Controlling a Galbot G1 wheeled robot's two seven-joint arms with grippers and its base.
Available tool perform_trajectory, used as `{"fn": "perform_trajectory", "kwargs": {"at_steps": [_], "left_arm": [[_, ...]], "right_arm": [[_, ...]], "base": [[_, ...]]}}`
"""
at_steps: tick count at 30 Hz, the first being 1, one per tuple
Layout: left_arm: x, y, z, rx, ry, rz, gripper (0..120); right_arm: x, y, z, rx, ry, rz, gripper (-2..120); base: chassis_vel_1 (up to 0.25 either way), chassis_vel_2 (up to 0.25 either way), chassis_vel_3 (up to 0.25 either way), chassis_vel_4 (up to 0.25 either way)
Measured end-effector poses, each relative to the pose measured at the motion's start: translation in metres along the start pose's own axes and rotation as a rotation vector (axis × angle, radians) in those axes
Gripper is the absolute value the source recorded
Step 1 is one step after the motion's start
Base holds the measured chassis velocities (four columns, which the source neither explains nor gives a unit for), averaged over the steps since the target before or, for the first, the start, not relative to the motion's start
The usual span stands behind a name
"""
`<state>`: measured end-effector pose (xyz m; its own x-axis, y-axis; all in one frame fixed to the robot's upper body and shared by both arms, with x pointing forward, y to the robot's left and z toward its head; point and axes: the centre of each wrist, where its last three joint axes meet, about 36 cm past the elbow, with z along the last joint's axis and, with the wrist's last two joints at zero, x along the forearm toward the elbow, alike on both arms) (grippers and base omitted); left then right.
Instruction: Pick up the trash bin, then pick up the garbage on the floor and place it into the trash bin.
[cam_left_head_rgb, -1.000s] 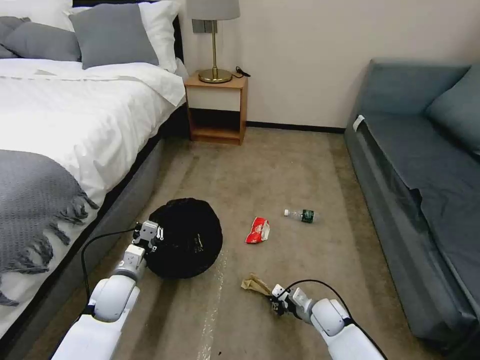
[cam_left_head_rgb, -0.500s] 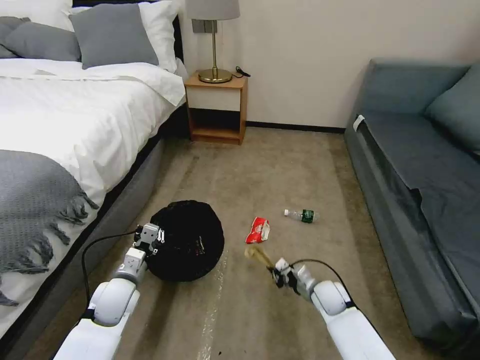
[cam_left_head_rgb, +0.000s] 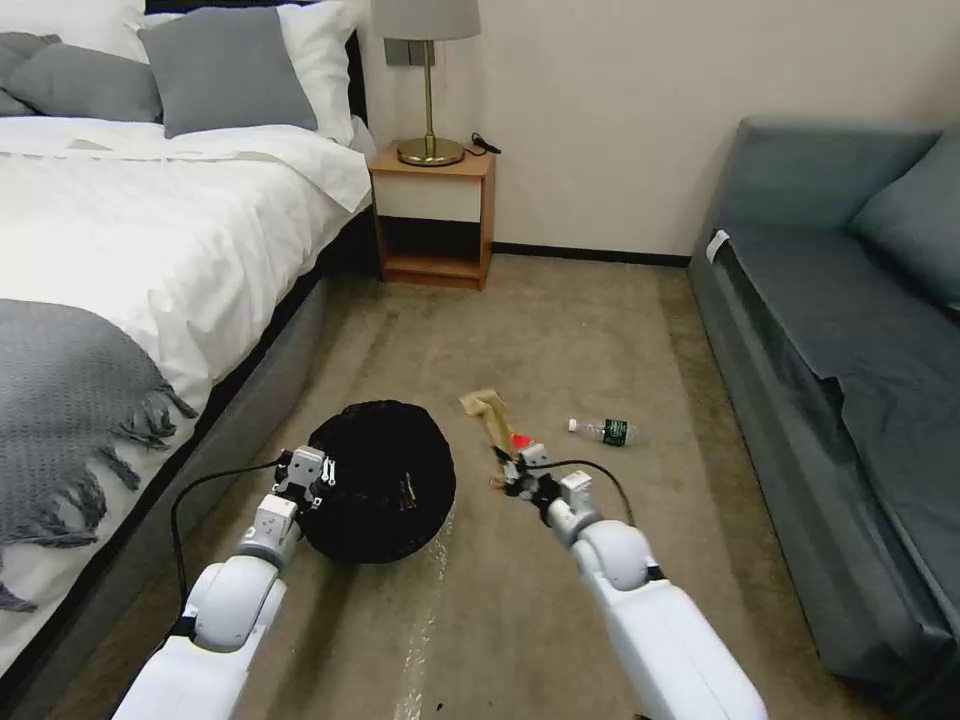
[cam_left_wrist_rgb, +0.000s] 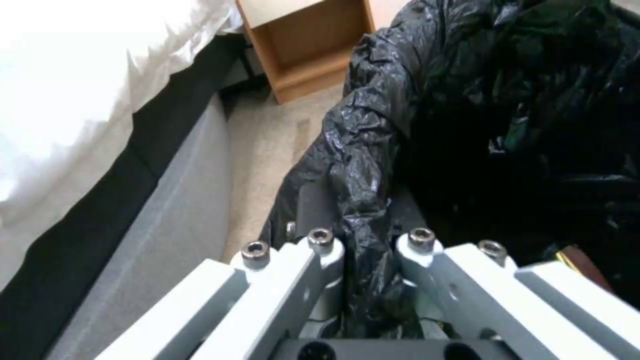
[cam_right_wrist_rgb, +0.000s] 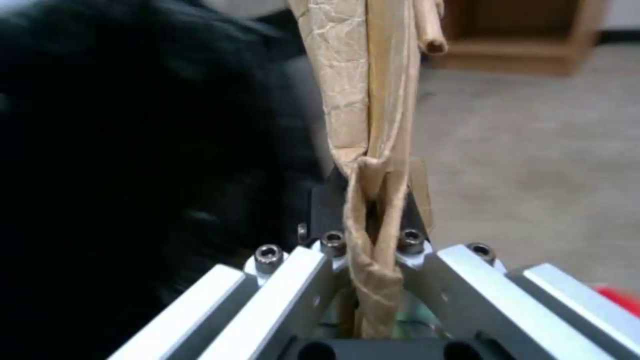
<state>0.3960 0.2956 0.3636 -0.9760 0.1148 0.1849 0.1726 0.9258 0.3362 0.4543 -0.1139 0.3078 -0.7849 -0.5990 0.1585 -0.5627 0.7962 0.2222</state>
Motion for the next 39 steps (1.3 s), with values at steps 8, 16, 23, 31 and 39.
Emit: {"fn": "perform_trajectory", "kwargs": {"at_steps": [8, 16, 23, 31, 39], "left_arm": [[0.004, -0.007, -0.005, 0.027, -0.005, 0.009, 4], [0.006, -0.008, -0.008, 0.033, -0.013, 0.011, 4], [0.007, -0.01, -0.009, 0.04, -0.016, 0.014, 4], [0.011, -0.016, -0.004, 0.054, -0.006, 0.018, 4], [0.011, -0.015, -0.005, 0.057, -0.011, 0.014, 4]], "right_arm": [[-0.019, 0.056, 0.005, -0.076, -0.022, -0.121, 0], [-0.024, 0.073, 0.012, -0.07, -0.009, -0.148, 0], [-0.024, 0.077, 0.027, -0.007, 0.027, -0.144, 0], [-0.017, 0.08, 0.037, 0.022, 0.061, -0.13, 0], [-0.018, 0.081, 0.038, 0.035, 0.084, -0.11, 18]], "base": [[0.0, 0.0, 0.0, 0.0], [0.0, 0.0, 0.0, 0.0], [0.0, 0.0, 0.0, 0.0], [0.0, 0.0, 0.0, 0.0], [0.0, 0.0, 0.0, 0.0]]}}
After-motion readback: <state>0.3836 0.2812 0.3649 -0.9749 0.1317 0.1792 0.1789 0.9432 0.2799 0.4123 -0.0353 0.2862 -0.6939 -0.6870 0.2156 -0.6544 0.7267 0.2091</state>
